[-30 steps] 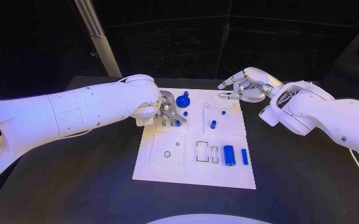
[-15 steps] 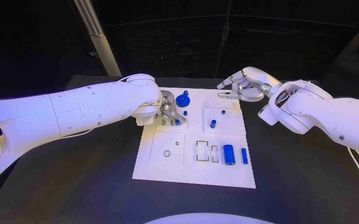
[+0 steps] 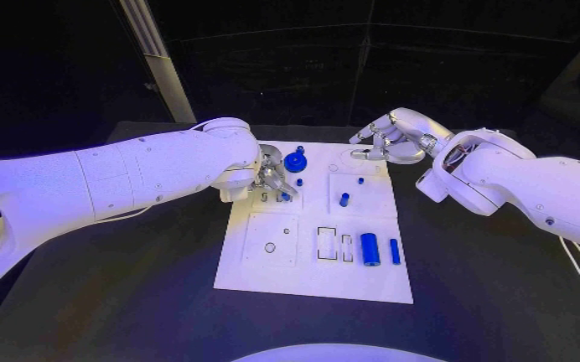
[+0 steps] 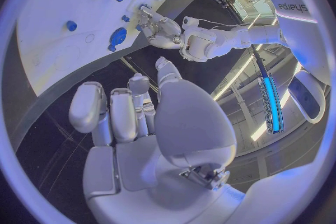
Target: Assemble the parts on the task board
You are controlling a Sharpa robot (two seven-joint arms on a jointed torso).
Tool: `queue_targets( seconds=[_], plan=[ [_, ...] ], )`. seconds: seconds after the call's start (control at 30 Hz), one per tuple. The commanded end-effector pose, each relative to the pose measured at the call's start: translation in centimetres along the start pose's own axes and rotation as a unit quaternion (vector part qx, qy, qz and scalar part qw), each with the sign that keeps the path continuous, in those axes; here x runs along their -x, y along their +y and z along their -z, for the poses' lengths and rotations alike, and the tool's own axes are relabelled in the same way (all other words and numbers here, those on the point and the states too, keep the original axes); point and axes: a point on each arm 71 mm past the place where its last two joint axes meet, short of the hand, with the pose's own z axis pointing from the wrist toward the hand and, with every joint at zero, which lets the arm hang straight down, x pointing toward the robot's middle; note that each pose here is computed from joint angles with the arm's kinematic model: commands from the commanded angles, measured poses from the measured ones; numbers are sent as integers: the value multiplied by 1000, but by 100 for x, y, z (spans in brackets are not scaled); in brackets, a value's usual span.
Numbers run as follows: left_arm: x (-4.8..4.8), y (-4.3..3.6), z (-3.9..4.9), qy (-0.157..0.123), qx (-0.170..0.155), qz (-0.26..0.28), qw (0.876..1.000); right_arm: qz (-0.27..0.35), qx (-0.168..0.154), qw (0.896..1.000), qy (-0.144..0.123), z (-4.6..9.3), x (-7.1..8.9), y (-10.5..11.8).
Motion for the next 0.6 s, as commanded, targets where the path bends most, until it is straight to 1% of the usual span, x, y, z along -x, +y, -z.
queue_targets(
  seconds=[0.03,0.33,0.6],
  plan=[
    [-20,-5,3,-2,-11,-2,1000,0,2,1000,6,-7,-5,12],
    [-14,26,40,-16,-25,11,999,0,1,1000,9,-17,-10,5],
    [-4,89,103,-43,-30,31,998,0,0,1000,11,-22,-9,-2]
  ],
)
